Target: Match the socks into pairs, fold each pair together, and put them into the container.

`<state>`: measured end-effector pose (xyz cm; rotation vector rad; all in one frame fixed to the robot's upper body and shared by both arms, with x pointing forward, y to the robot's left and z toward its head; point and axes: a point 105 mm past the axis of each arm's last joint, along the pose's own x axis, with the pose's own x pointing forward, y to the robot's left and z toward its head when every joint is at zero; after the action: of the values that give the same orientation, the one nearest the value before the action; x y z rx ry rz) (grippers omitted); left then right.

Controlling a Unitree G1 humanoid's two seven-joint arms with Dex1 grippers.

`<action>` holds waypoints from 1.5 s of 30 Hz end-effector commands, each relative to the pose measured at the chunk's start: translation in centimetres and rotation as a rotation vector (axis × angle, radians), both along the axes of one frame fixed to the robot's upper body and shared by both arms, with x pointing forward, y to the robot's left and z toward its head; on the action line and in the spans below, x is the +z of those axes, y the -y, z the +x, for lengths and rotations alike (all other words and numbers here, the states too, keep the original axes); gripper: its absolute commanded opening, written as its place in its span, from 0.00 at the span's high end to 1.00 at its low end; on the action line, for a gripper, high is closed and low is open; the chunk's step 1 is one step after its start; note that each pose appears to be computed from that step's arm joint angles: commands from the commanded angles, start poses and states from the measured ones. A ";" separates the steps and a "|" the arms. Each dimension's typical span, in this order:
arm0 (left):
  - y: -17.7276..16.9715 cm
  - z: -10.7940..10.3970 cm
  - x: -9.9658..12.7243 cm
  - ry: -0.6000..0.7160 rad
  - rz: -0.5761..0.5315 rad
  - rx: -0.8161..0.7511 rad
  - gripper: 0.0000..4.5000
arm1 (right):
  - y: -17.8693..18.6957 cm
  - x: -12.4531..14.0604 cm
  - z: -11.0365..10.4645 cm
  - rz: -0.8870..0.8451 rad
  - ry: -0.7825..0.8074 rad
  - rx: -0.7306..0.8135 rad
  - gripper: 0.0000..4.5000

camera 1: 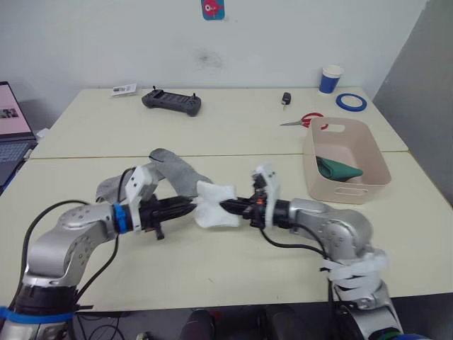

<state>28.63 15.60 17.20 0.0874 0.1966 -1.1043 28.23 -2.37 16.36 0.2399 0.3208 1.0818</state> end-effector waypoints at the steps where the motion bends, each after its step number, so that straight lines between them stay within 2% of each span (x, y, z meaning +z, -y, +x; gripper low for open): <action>1: 2.1 -0.9 2.2 0.042 -0.015 -0.108 0.46 | 2.7 2.5 -1.0 0.064 0.080 -0.064 1.00; 4: 3.2 -1.0 3.3 0.056 -0.025 -0.164 0.25 | 6.6 4.4 -0.5 0.134 0.108 -0.216 1.00; 7: 4.2 -1.2 4.2 0.067 -0.033 -0.217 0.03 | 11.9 6.8 0.4 0.125 0.187 -0.412 1.00; 10: 5.0 -1.4 4.9 0.064 -0.046 -0.260 0.00 | 16.1 8.7 1.1 0.016 0.288 -0.561 1.00; 13: 5.7 -1.6 5.7 0.075 -0.058 -0.297 0.00 | 20.0 10.7 2.2 -0.210 0.450 -0.674 1.00; 16: 6.1 -1.7 6.4 0.099 -0.061 -0.310 0.00 | 22.0 11.5 3.9 -0.507 0.632 -0.684 1.00; 19: 6.5 -1.9 7.0 0.119 -0.065 -0.316 0.00 | 22.7 11.5 6.0 -0.802 0.816 -0.604 1.00; 21: 6.5 -2.0 7.0 0.123 -0.062 -0.317 0.00 | 22.7 11.2 7.2 -0.927 0.896 -0.529 1.00; 23: 6.6 -2.2 6.8 0.128 -0.051 -0.314 0.00 | 21.9 10.0 9.0 -1.101 0.998 -0.381 1.00; 26: 6.8 -2.4 6.6 0.134 -0.045 -0.312 0.00 | 21.2 7.4 10.5 -1.257 1.033 -0.157 1.00; 30: 6.6 -2.4 6.3 0.145 -0.031 -0.290 0.00 | 20.5 4.4 10.7 -1.315 0.968 0.082 1.00; 35: 6.4 -2.5 5.9 0.156 -0.013 -0.271 0.00 | 19.7 3.4 10.5 -1.308 0.894 0.241 1.00; 37: 6.3 -2.5 5.8 0.158 -0.011 -0.268 0.00 | 19.5 3.7 10.4 -1.287 0.872 0.261 1.00; 40: 6.2 -2.3 5.7 0.160 -0.005 -0.262 0.00 | 19.4 4.4 10.5 -1.263 0.823 0.270 0.80; 45: 6.1 -2.2 5.3 0.161 0.001 -0.258 0.00 | 18.7 6.5 10.3 -1.217 0.823 0.282 0.40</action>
<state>26.71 9.56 22.16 0.1771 0.0683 -1.3402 38.70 -21.27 20.30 -1.3408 0.2776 1.0151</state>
